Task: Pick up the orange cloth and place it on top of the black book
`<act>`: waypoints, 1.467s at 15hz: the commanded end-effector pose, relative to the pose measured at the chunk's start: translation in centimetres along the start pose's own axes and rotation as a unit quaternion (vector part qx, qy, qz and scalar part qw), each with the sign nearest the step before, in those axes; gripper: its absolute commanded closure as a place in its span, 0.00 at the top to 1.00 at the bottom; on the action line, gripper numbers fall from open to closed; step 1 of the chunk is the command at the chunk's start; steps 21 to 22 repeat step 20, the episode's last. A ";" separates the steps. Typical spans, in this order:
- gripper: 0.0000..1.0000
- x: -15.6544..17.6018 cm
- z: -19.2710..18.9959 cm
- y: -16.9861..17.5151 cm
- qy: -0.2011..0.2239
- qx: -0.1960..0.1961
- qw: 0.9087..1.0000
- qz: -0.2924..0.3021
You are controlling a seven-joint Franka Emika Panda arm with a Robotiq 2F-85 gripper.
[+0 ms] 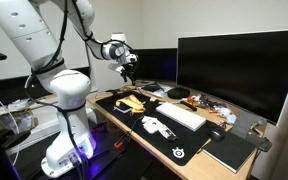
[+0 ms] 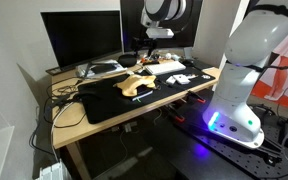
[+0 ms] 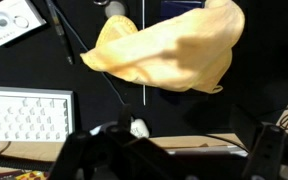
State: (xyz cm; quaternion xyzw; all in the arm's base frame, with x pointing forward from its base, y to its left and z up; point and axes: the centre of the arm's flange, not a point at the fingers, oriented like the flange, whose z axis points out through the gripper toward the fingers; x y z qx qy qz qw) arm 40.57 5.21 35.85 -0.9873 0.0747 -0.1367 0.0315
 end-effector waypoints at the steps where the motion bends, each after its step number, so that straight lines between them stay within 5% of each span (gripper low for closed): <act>1: 1.00 0.1 -2.9 -0.9 -0.012 0.023 1.000 -0.013; 10: 1.00 1.9 -6.3 -1.2 -0.061 0.028 0.995 -0.075; 22: 1.00 1.3 -5.2 -1.4 -0.052 0.022 0.996 -0.063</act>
